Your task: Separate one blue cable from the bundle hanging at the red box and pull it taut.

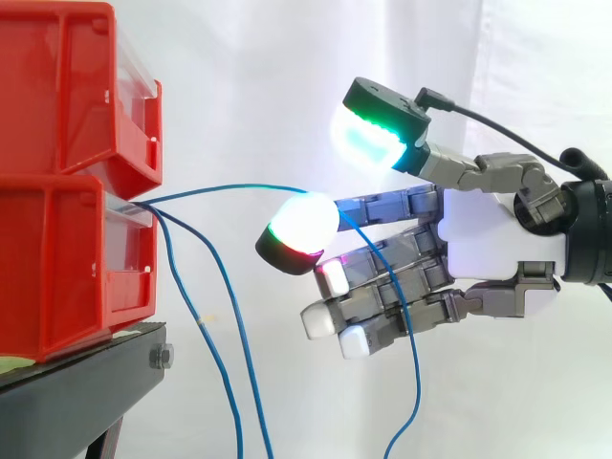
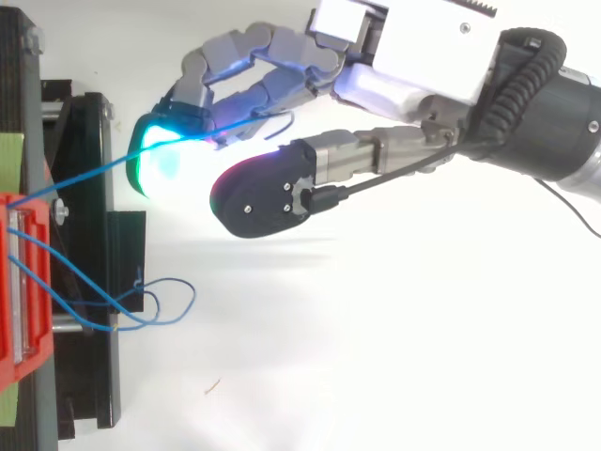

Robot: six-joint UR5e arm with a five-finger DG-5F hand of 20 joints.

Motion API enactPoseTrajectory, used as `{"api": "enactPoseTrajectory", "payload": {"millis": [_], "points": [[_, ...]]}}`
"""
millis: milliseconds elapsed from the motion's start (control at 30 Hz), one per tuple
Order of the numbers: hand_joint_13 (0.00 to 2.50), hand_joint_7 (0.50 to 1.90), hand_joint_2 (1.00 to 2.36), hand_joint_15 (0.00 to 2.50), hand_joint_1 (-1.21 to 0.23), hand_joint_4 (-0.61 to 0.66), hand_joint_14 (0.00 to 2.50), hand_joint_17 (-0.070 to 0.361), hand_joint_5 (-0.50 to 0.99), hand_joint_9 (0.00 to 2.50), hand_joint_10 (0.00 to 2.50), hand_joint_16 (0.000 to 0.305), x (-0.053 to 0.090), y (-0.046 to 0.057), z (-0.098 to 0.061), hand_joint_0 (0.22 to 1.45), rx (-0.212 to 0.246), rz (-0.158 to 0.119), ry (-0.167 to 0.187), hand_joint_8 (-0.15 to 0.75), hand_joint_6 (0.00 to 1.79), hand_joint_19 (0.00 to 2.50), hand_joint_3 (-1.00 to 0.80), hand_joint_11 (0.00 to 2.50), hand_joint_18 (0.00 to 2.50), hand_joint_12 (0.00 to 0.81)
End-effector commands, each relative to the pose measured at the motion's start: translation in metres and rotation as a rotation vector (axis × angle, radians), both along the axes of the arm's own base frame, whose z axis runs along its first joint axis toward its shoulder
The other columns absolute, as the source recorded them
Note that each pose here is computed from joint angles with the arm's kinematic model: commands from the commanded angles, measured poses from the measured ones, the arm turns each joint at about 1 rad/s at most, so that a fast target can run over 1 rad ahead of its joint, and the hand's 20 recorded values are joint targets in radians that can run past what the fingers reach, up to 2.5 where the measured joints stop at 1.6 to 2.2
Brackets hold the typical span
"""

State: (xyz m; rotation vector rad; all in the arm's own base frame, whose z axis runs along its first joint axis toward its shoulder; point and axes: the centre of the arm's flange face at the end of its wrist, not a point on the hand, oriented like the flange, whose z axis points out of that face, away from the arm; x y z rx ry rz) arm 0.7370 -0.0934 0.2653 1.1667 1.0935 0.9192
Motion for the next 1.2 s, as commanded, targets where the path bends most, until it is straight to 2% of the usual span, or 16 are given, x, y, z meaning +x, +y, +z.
{"api": "enactPoseTrajectory", "payload": {"millis": [0,67,200,233,300,333,400,433,467,500,533,567,700,967,1067,1167], "points": [[0.79,0.95,1.0,0.85,-0.47,0.11,0.02,0.112,-0.16,0.83,0.0,0.05,-0.001,0.001,-0.001,0.52,0.0,0.0,0.003,0.316,0.69,0.78,-0.5,1.3,0.62,0.375],[0.87,0.94,1.0,1.02,-0.48,0.12,0.02,0.11,-0.16,0.83,0.1,0.049,-0.004,0.003,-0.01,0.52,-0.002,0.003,0.016,0.32,0.69,0.88,-0.5,1.43,0.69,0.383],[1.0,0.93,1.0,1.42,-0.51,0.14,0.0,0.102,-0.17,0.71,0.69,0.046,-0.008,0.004,-0.021,0.52,0.0,0.003,0.003,0.337,0.69,1.14,-0.5,1.36,0.79,0.378],[1.0,0.93,1.0,1.47,-0.51,0.14,0.0,0.102,-0.18,0.69,0.76,0.045,-0.009,0.004,-0.023,0.52,0.0,0.001,0.0,0.341,0.69,1.18,-0.5,1.34,0.8,0.376],[0.9,0.92,1.0,1.35,-0.53,0.15,0.58,0.098,-0.18,0.59,1.25,0.043,-0.009,0.005,-0.026,0.52,0.002,-0.004,-0.013,0.346,0.69,1.28,-0.5,1.2,0.83,0.372],[0.86,0.92,1.0,1.28,-0.53,0.15,0.78,0.098,-0.18,0.58,1.31,0.044,-0.009,0.004,-0.025,0.52,0.003,-0.007,-0.021,0.349,0.69,1.31,-0.5,1.19,0.85,0.366],[0.74,0.91,1.0,1.06,-0.55,0.16,1.48,0.096,-0.18,0.5,1.76,0.043,-0.009,0.004,-0.024,0.52,0.004,-0.007,-0.027,0.353,0.69,1.49,-0.5,1.1,0.89,0.371],[0.73,0.91,1.0,1.04,-0.55,0.16,1.57,0.095,-0.18,0.48,1.83,0.042,-0.009,0.004,-0.024,0.52,0.004,-0.007,-0.027,0.357,0.69,1.53,-0.5,1.08,0.9,0.37],[0.66,0.91,1.0,0.98,-0.55,0.17,1.87,0.094,-0.18,0.45,2.06,0.042,-0.008,0.004,-0.025,0.52,0.004,-0.007,-0.027,0.361,0.69,1.62,-0.5,1.03,0.93,0.372],[0.56,0.91,1.0,0.9,-0.56,0.17,2.32,0.093,-0.18,0.42,2.19,0.041,-0.008,0.004,-0.025,0.52,0.004,-0.007,-0.027,0.36,0.69,1.75,-0.5,1.03,0.97,0.37],[0.52,0.91,1.0,0.9,-0.56,0.16,2.49,0.093,-0.18,0.41,2.27,0.041,-0.008,0.006,-0.025,0.52,0.004,-0.005,-0.027,0.363,0.69,1.79,-0.5,1.0,0.97,0.372],[0.48,0.91,1.0,0.91,-0.56,0.17,2.5,0.093,-0.18,0.4,2.29,0.041,-0.008,0.004,-0.025,0.52,0.004,-0.007,-0.027,0.357,0.69,1.87,-0.5,1.02,0.99,0.371],[0.41,0.9,1.0,0.97,-0.58,0.17,2.5,0.095,-0.18,0.35,2.5,0.042,-0.008,0.007,-0.025,0.52,0.004,-0.004,-0.027,0.362,0.69,1.68,-0.5,0.96,0.87,0.37],[0.42,0.9,1.0,1.03,-0.57,0.18,2.5,0.096,-0.18,0.21,2.5,0.043,-0.008,0.007,-0.025,0.52,0.005,0.0,-0.026,0.36,0.69,1.44,-0.5,1.17,0.8,0.374],[0.42,0.9,1.0,1.06,-0.57,0.18,2.5,0.098,-0.18,0.2,2.5,0.043,-0.009,0.004,-0.024,0.52,0.006,-0.003,-0.026,0.362,0.69,1.39,-0.5,1.26,0.8,0.371],[0.43,0.9,1.0,1.06,-0.56,0.18,2.5,0.098,-0.18,0.19,2.5,0.044,-0.01,-0.005,-0.025,0.52,0.016,-0.013,-0.027,0.364,0.69,1.4,-0.5,1.28,0.81,0.372]]}}
